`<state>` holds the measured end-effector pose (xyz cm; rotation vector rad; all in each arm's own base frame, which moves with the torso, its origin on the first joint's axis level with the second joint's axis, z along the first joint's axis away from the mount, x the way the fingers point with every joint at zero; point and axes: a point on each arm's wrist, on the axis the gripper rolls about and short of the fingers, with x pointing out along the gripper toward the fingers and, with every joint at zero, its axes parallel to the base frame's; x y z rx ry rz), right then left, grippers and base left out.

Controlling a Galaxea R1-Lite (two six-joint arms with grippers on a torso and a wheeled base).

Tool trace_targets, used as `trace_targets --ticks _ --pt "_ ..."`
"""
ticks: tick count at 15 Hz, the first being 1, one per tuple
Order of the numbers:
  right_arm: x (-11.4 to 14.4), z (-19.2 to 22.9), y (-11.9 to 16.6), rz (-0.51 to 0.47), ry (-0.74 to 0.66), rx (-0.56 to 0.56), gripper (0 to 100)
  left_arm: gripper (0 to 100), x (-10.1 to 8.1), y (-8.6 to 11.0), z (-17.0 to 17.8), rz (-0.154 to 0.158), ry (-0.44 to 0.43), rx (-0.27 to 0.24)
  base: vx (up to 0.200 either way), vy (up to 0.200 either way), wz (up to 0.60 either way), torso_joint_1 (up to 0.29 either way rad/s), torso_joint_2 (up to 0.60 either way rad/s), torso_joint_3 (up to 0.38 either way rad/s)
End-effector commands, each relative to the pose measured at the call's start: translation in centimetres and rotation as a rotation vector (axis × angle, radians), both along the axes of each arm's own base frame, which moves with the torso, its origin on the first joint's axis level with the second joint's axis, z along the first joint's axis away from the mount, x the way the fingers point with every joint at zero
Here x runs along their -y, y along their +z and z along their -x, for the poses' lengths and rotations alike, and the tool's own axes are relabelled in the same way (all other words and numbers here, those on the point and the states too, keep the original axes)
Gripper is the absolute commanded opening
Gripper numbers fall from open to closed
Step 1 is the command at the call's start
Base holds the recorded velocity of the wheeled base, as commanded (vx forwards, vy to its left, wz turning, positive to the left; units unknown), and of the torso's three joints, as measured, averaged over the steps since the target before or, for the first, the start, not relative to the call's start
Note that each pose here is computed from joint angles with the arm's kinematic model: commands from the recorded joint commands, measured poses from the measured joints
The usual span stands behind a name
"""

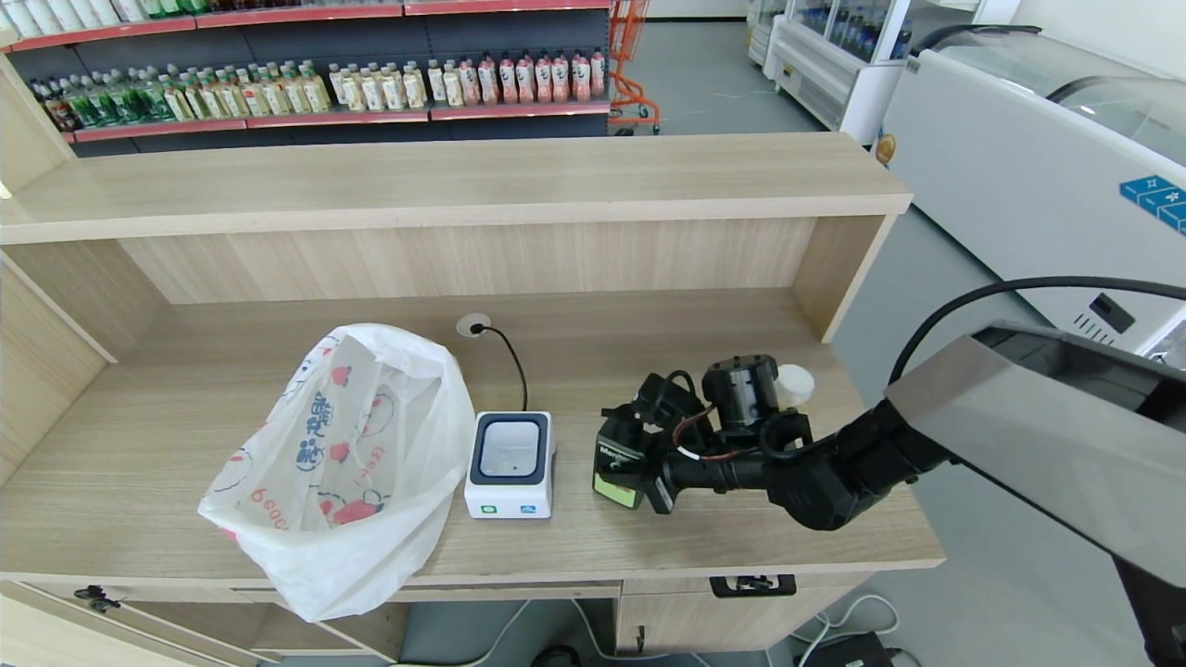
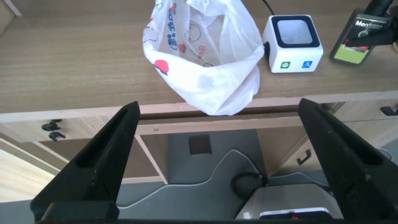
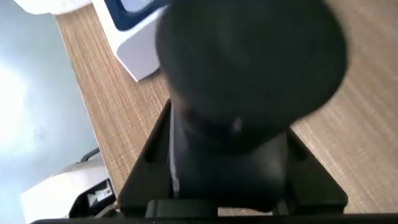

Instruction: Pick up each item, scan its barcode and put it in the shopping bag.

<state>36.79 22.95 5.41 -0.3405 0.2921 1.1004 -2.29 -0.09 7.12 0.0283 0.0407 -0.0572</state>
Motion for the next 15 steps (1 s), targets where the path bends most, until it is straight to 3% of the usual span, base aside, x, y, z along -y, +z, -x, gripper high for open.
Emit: trace_targets --ticks 1,5,10,13,15 --pt "0.0 0.0 0.0 -0.001 -0.003 0.001 0 100 0.0 0.0 0.0 0.000 0.000 0.000 0.000 0.000 0.00 0.000 0.00 0.000" --pt "1.7 1.6 3.8 -0.058 -0.043 -0.008 0 100 0.0 0.0 0.0 0.000 0.000 -0.001 0.000 0.000 0.00 0.000 0.00 0.000" --pt "4.0 4.8 11.6 -0.287 -0.174 -0.105 0 100 0.0 0.0 0.0 -0.002 0.000 0.000 0.000 0.000 0.00 0.000 0.00 0.000" --pt "7.6 5.9 14.1 -0.345 -0.260 -0.097 0 100 0.0 0.0 0.0 0.000 0.000 0.000 0.000 0.000 0.00 0.000 0.00 0.000" --pt "9.4 7.8 17.4 -0.398 -0.284 -0.053 0 100 0.0 0.0 0.0 0.000 0.000 -0.001 0.000 0.000 0.00 0.000 0.00 0.000"
